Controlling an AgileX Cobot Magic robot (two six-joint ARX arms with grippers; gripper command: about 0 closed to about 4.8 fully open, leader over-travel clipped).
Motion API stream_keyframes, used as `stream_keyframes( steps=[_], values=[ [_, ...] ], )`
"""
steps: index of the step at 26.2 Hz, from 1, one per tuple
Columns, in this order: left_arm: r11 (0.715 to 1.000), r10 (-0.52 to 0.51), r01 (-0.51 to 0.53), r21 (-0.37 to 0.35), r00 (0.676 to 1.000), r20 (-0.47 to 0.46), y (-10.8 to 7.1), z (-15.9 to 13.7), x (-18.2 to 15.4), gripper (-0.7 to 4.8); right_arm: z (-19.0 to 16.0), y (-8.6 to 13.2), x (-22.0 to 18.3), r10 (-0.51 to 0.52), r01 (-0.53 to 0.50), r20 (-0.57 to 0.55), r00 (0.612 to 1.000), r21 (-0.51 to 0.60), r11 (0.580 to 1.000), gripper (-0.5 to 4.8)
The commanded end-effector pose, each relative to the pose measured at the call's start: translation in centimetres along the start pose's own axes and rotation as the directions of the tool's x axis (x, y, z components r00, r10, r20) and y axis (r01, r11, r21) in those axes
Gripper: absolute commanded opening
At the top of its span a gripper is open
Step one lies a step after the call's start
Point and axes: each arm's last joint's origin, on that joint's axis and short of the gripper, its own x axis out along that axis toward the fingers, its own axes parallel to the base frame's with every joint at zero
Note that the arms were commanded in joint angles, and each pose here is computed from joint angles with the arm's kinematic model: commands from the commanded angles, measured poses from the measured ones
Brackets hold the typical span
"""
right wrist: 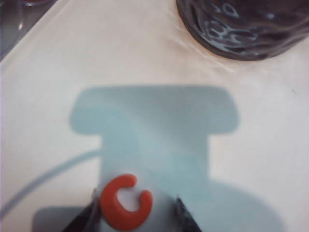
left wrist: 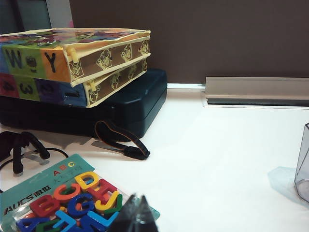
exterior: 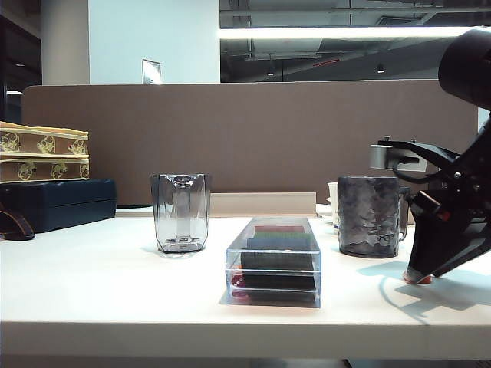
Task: Pick up the letter "c" and put it in the paper cup.
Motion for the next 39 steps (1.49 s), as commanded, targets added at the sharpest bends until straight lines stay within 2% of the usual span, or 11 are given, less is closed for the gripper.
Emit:
stream_keyframes(
  steps=[1, 3, 8, 16, 39],
  values=[
    [1.0, 0.001, -0.001, -0.004, 1.0, 0.016, 0.0, 0.3, 0.0, -0.06, 0.1, 0.0, 0.0, -0.003, 0.003, 0.003, 1.0, -0.003, 1.0, 1.97],
    [1.0, 0.001, -0.001, -0.004, 1.0, 0.016, 0.0, 0.3, 0.0, -0.06, 0.1, 0.0, 0.0, -0.003, 0.003, 0.005, 1.0, -0.003, 1.0, 1.67],
    [1.0, 0.001, -0.001, -0.004, 1.0, 0.016, 0.0, 0.3, 0.0, -0.06, 0.1, 0.0, 0.0, -0.003, 0.003, 0.004, 1.0, -0.003, 1.0, 1.65],
    [1.0, 0.001, -0.001, -0.004, 1.0, 0.016, 0.0, 0.3, 0.0, -0.06, 0.1, 0.0, 0.0, -0.003, 0.003, 0.004, 1.0, -0.003, 1.0, 1.16],
    [1.0, 0.001, -0.001, -0.004, 1.0, 0.016, 0.0, 0.3, 0.0, -0.06, 1.3, -0.2, -0.4, -0.027, 0.028, 0.061, 0.998, -0.012, 1.0, 1.03]
  ],
)
